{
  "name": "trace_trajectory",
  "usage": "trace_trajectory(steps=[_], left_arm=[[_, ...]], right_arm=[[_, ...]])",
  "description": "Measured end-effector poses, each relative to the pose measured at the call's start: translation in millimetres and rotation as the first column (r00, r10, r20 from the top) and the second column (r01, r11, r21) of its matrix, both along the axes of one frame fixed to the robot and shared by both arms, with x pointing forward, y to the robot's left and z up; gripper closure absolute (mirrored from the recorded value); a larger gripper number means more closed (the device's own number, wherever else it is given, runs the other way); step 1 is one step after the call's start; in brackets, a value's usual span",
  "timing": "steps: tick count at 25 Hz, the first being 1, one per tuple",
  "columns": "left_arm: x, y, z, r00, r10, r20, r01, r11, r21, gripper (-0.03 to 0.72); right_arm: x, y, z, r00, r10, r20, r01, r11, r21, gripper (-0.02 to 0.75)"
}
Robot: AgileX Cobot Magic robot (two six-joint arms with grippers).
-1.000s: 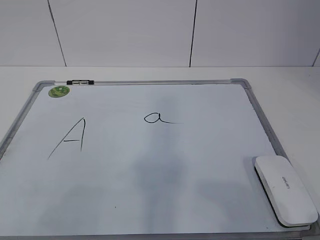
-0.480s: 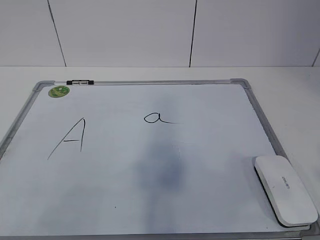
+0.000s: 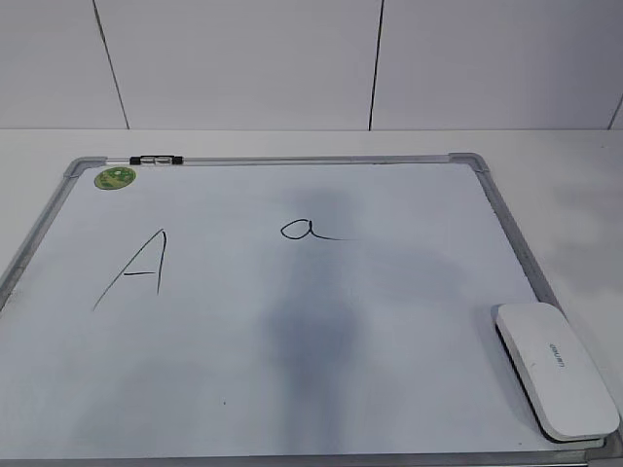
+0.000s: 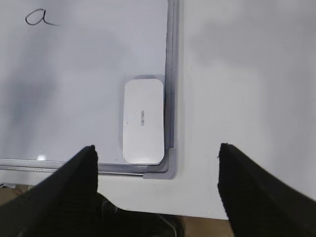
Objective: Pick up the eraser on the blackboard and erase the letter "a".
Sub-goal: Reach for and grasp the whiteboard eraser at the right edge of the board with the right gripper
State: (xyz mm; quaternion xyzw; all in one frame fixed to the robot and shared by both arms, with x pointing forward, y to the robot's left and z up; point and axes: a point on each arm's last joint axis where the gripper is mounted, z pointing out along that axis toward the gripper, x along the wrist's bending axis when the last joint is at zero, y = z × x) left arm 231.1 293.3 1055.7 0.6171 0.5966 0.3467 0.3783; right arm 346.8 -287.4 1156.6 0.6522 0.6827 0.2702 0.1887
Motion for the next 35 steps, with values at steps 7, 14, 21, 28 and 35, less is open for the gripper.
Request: trace_trajectory(steps=[7,14,21,28,35], left_arm=[[0,0,0,1.000,0.000,0.000,0.000,1.000,0.000,0.452],[0,0,0,1.000,0.000,0.000,0.000,1.000,0.000,0.452],[0,0,0,1.000,0.000,0.000,0.000,1.000,0.000,0.452],[0,0,0,1.000,0.000,0.000,0.000,1.000,0.000,0.452],[0,0,0,1.000,0.000,0.000,0.000,1.000,0.000,0.452]], right_arm=[[55,3,-29,0.976,0.015,-0.217,-0.008,0.999,0.033,0.149],[80,7,-48,0.947,0.033,-0.320,-0.008,0.997,0.079,0.149],[85,21,-64,0.919,0.102,-0.381,-0.089,0.995,0.051,0.149],[94,42,-88,0.887,0.119,-0.447,-0.115,0.993,0.036,0.149],[105,47,-123,0.853,0.099,-0.512,-0.113,0.994,0.004,0.149]])
